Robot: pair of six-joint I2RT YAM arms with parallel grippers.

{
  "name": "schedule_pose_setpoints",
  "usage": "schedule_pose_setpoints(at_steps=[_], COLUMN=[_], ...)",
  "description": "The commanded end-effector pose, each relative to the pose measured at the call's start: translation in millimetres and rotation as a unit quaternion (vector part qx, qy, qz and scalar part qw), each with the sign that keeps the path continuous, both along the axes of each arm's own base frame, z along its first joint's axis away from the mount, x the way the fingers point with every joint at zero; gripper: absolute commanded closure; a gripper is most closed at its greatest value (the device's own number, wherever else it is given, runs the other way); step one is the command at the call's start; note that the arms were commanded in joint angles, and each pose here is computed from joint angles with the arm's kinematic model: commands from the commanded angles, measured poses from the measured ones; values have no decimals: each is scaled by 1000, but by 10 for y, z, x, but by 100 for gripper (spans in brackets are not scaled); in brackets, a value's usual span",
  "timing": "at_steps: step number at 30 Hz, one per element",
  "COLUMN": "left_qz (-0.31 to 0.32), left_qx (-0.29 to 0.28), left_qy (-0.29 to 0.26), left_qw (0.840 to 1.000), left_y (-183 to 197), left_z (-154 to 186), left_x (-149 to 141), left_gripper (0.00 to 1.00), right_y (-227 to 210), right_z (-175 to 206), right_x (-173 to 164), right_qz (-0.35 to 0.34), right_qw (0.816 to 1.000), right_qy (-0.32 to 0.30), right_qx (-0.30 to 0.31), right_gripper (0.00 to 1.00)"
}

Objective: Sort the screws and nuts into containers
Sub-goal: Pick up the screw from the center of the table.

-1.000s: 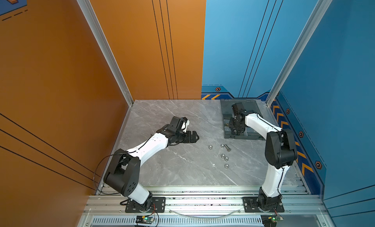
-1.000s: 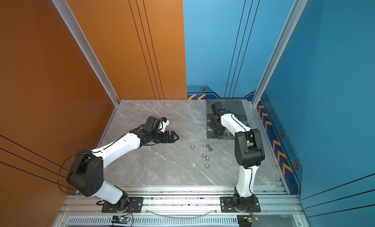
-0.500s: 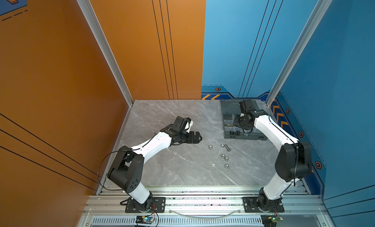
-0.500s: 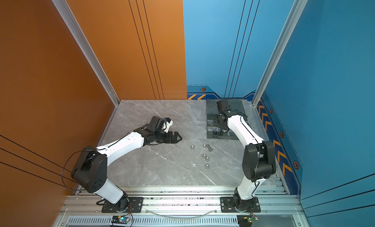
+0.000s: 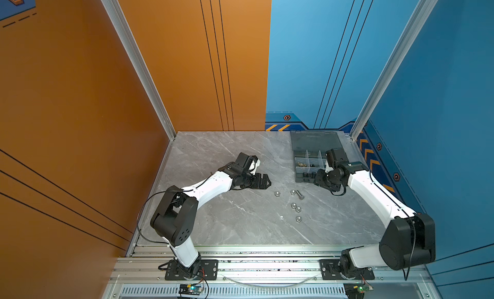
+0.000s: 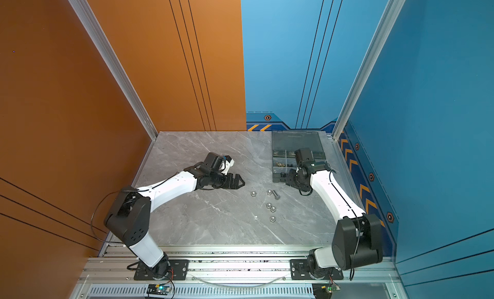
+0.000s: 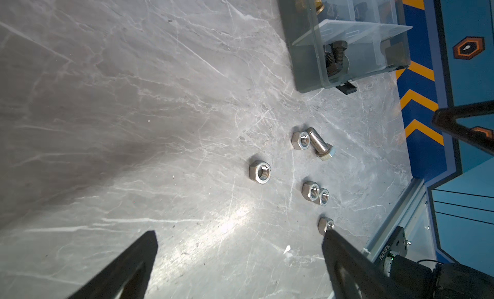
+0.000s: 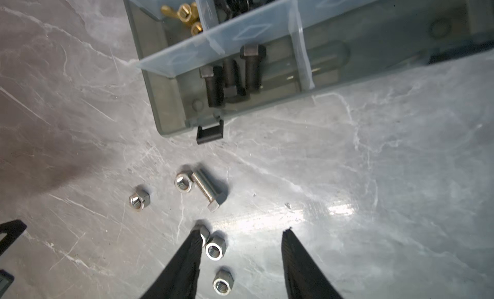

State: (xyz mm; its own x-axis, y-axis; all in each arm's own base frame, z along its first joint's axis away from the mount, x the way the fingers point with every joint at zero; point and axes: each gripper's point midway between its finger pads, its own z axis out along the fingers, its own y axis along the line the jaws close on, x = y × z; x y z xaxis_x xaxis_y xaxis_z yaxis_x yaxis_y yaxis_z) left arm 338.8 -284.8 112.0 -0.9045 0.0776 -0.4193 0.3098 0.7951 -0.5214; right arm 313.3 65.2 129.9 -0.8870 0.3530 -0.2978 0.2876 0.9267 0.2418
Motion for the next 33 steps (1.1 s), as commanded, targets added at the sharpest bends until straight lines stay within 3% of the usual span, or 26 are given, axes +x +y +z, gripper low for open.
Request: schedule_pose_setpoints(at_steps=[1,17,33], left_qz=[-25,-51,-53], left_qx=[-11,-6,-10], left_qy=[-5,4,9], left_qw=[1000,999,999], left_y=[-139,-347,-334], left_z=[82,30,44], left_x=[8,-42,-91], left_gripper=[2,2,2], right_y=[32,221,459], right_z=[-60,-302,-668], right_x=[-210,-420,-58], right_qz=[13,67,168], right_qw=[1000,996,981], right_qy=[22,57,82], right_qx=[11,5,-58], right_gripper=[48,46,46])
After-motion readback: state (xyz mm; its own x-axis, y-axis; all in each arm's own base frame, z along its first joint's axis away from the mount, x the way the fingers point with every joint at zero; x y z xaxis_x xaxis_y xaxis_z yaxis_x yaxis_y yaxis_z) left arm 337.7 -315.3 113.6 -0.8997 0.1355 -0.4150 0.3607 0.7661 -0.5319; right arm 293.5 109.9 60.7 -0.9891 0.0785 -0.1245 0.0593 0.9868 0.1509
